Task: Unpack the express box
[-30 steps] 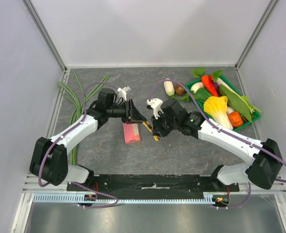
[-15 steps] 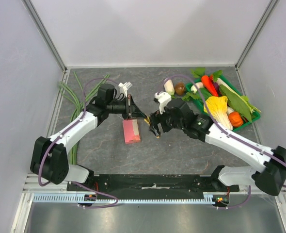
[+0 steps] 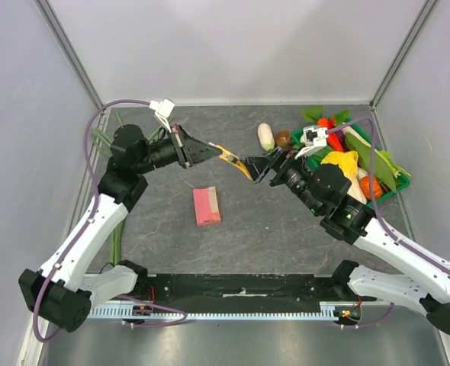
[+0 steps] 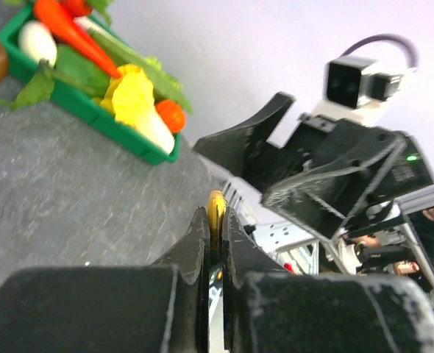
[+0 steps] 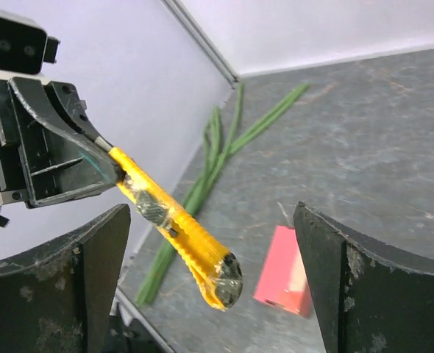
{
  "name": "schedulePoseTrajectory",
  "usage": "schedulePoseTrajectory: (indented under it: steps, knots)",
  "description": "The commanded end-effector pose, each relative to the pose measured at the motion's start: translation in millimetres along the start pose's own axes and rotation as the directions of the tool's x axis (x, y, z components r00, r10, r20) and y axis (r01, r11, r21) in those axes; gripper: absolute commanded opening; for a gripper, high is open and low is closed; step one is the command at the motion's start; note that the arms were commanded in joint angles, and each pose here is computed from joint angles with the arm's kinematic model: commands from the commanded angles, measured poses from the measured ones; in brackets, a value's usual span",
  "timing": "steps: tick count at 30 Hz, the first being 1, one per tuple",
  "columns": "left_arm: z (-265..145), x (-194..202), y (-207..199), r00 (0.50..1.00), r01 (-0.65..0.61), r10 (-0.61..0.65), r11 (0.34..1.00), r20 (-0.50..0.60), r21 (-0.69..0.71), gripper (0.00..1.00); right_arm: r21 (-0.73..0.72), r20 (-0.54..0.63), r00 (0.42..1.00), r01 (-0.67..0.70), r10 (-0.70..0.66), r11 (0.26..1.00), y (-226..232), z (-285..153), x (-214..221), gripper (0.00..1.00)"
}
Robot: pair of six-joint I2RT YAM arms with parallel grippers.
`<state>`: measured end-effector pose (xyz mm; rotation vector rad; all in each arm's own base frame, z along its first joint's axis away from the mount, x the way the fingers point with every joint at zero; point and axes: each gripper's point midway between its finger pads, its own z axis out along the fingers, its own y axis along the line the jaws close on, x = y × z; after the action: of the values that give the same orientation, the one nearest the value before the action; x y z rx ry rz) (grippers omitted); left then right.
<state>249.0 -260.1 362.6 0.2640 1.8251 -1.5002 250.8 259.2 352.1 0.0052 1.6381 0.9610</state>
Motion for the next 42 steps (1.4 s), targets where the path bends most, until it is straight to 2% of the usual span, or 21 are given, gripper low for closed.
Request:
schedulePoseTrajectory:
  steps: [1, 2, 5, 10, 15, 17, 25, 32, 37, 42]
  knots:
    - [-15.9, -46.0, -51.3, 0.978, 0.009, -0.027, 0.996, 0.206, 0.087, 0.02, -0.192, 0.122, 0.977, -0.152, 0.177, 0.970, 43.5, 2.2, -36.4, 0.98]
    - [-18.1, -47.9, -54.0, 0.972, 0.066, -0.085, 0.993, 0.219, 0.094, 0.02, -0.224, 0.109, 0.977, -0.157, 0.184, 0.962, 50.9, 1.4, -37.1, 0.98]
    - [-27.4, -54.7, -62.6, 0.945, 0.133, -0.164, 0.983, 0.282, 0.127, 0.02, -0.323, 0.110, 0.969, -0.178, 0.223, 0.930, 72.6, -1.6, -47.0, 0.98]
    - [-39.9, -64.5, -74.6, 0.903, 0.156, -0.220, 0.968, 0.369, 0.197, 0.02, -0.489, 0.065, 0.951, -0.232, 0.301, 0.841, 107.2, -10.4, -55.8, 0.98]
    - [-40.6, -60.7, -77.4, 0.883, 0.159, -0.255, 0.953, 0.393, 0.260, 0.02, -0.564, -0.002, 0.944, -0.274, 0.331, 0.779, 130.9, -9.3, -58.9, 0.83]
    - [-42.0, -59.7, -81.8, 0.878, 0.143, -0.259, 0.945, 0.403, 0.295, 0.02, -0.564, -0.028, 0.945, -0.285, 0.326, 0.775, 133.6, -4.6, -53.2, 0.79]
    - [-49.6, -51.0, -75.3, 0.847, 0.121, -0.264, 0.941, 0.462, 0.317, 0.02, -0.537, -0.005, 0.939, -0.291, 0.343, 0.792, 130.6, 3.0, -53.5, 0.66]
    - [-46.1, -41.1, -70.4, 0.865, 0.126, -0.259, 0.941, 0.429, 0.313, 0.02, -0.510, -0.026, 0.940, -0.306, 0.341, 0.804, 127.0, 9.6, -44.7, 0.60]
    - [-45.6, -36.6, -64.9, 0.865, 0.142, -0.269, 0.941, 0.423, 0.308, 0.02, -0.490, -0.041, 0.938, -0.318, 0.344, 0.811, 124.2, 15.8, -39.0, 0.51]
    - [-45.3, -35.5, -61.8, 0.862, 0.145, -0.273, 0.940, 0.427, 0.308, 0.02, -0.490, -0.054, 0.937, -0.327, 0.346, 0.808, 125.8, 20.4, -35.2, 0.48]
